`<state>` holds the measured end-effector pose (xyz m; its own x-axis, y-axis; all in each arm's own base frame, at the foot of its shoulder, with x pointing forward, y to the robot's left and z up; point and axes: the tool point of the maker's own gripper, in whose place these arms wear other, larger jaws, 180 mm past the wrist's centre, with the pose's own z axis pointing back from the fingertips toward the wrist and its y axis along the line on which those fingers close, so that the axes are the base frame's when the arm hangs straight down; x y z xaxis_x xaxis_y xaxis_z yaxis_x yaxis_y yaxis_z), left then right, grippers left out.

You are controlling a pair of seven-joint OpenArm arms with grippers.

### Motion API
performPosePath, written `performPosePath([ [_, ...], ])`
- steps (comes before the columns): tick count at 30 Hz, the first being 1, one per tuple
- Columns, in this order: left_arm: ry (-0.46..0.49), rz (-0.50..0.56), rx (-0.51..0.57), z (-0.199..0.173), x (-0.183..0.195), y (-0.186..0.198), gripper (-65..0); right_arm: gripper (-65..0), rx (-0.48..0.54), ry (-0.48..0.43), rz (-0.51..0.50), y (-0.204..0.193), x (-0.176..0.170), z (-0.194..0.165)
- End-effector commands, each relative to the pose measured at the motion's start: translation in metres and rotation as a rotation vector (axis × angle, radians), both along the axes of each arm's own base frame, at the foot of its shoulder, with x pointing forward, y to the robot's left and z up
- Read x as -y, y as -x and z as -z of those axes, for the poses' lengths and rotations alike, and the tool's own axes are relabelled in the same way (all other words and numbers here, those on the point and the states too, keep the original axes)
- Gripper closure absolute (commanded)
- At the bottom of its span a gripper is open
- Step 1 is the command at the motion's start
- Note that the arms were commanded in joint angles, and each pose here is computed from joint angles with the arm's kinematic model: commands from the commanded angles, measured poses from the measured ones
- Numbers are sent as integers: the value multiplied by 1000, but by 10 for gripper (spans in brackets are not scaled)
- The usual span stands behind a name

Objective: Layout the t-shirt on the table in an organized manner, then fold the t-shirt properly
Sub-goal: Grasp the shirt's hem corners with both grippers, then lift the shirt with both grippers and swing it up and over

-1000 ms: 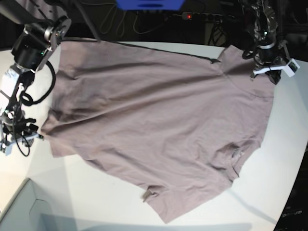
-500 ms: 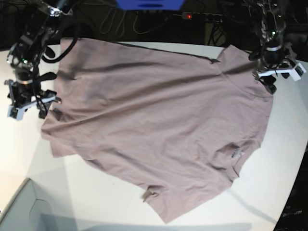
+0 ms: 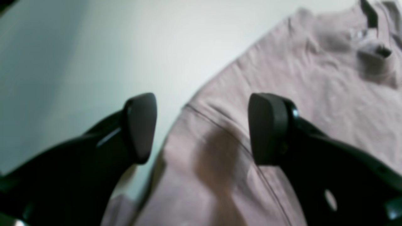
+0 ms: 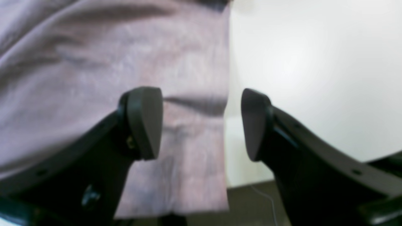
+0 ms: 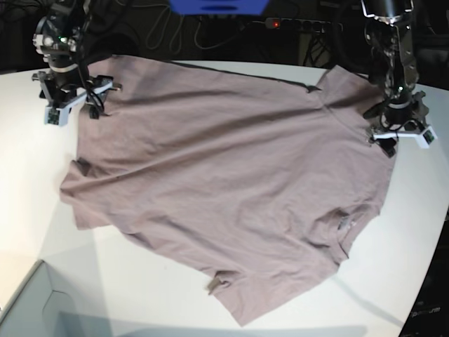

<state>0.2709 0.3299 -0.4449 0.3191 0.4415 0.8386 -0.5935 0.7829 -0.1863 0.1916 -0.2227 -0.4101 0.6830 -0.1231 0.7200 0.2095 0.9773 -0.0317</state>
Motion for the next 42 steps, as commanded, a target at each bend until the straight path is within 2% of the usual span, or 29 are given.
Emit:
performPosePath([
  [1, -24, -6, 17, -6, -8, -7, -440, -392, 33, 15, 0, -2, 3, -9],
  [7, 15, -36, -48, 22, -9, -6, -433, -392, -6, 12, -4, 13, 2, -1],
  [9, 22, -37, -58, 27, -9, -6, -388, -392, -17, 13, -5, 18, 2, 1],
  [14, 22, -38, -60, 27, -9, -5, -105, -394, -50, 14, -5, 32, 2, 6],
  [16, 22, -38, -58, 27, -9, -6, -17, -395, -52, 18, -8, 35, 2, 4],
  [17, 23, -37, -58, 27, -9, -6, 0, -396, -56, 19, -10, 37, 2, 4],
  [23, -5, -17, 5, 2, -8, -9, -1, -397, -91, -1, -81, 45, -19, 12],
  [32, -74, 38, 118, -52, 0, 1, -1, -397, -164, -46, -75, 46, -19, 48],
  [42, -95, 42, 129, -63, -2, 12, -1, -392, -237, -104, -68, 56, -30, 79],
])
